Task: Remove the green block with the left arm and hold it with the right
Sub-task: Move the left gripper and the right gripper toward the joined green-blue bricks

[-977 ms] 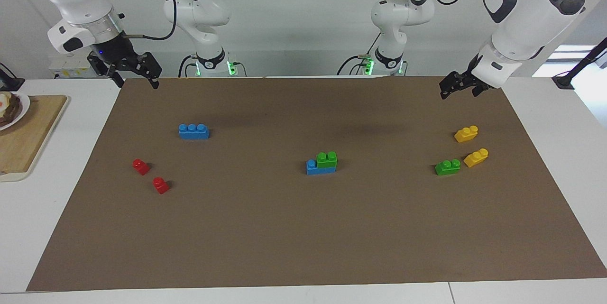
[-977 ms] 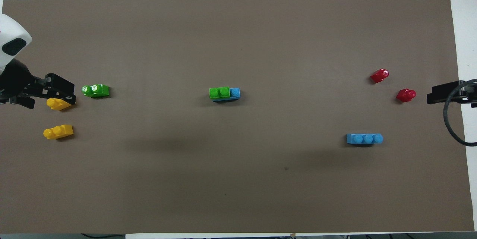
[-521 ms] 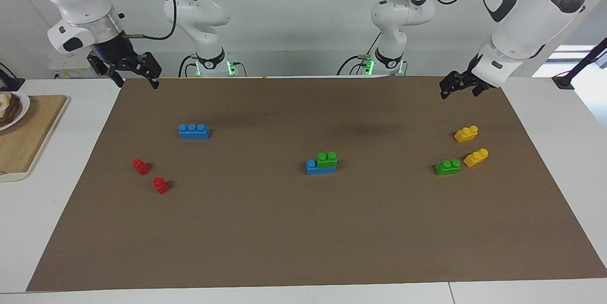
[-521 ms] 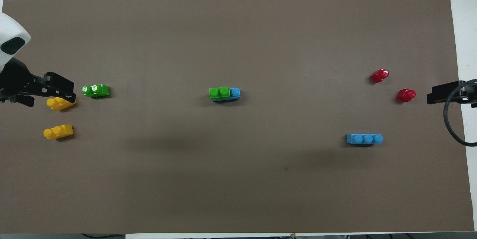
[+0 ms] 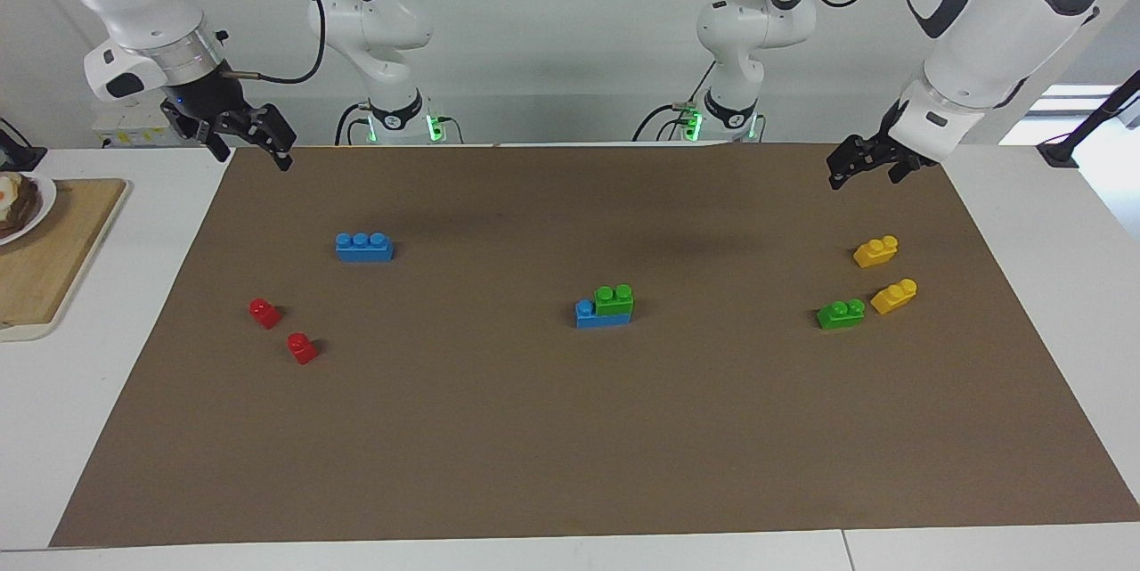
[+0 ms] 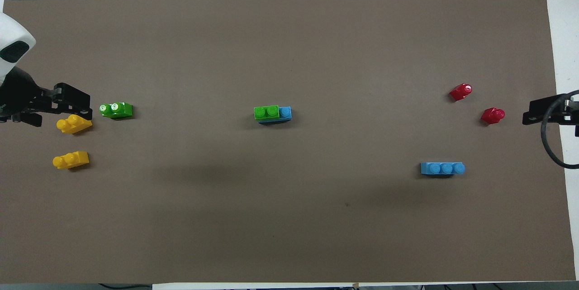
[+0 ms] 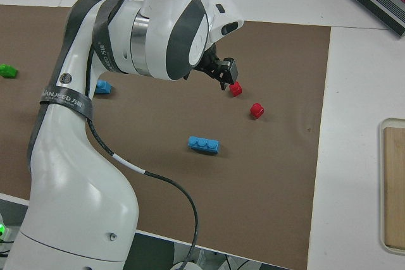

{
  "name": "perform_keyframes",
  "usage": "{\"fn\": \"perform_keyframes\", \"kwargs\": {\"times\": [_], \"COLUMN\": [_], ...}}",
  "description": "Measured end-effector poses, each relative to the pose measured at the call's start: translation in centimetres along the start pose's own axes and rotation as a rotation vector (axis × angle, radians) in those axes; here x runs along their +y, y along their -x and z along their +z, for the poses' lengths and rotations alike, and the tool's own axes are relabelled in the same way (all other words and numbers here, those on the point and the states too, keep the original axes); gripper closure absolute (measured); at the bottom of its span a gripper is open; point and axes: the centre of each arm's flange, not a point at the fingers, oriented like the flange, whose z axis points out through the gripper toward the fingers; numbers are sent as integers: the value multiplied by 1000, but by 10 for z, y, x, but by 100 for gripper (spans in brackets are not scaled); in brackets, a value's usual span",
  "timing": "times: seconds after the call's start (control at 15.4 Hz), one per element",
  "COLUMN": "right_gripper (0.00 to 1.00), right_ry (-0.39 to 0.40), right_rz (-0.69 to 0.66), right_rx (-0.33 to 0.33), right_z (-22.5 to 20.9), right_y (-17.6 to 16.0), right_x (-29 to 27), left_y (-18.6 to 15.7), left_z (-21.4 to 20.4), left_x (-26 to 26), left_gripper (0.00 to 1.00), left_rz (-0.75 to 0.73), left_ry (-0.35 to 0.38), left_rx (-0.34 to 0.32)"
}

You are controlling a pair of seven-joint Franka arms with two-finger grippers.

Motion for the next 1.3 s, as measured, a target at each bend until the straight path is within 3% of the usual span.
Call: {"fn": "perform_keyframes", "kwargs": {"times": [0.2,0.59,0.78,0.98,1.3], "right_gripper": [0,0,0,0,0], "right_ry": [-23,-139,-172,-199,-225], "right_rz": [238,676,784,900,1043], "right_rx": [-19,-169,-266,-403,-527], "right_z": [4,24,43,74,122], "right_y": [4,8,7,4,-4], "right_x": [-11,-29,-36,-46,-65], "left_y": [5,-1,-7,-10,-17], "left_z": [8,21,28,37,57], "left_x": [36,50,61,80,129], "left_gripper": [0,0,0,0,0], "left_rz": [-119,-338,-546,-739,-1071], "left_ry": [-2,42,52,61,101], "left_rx": [11,9,16,19,32]}}
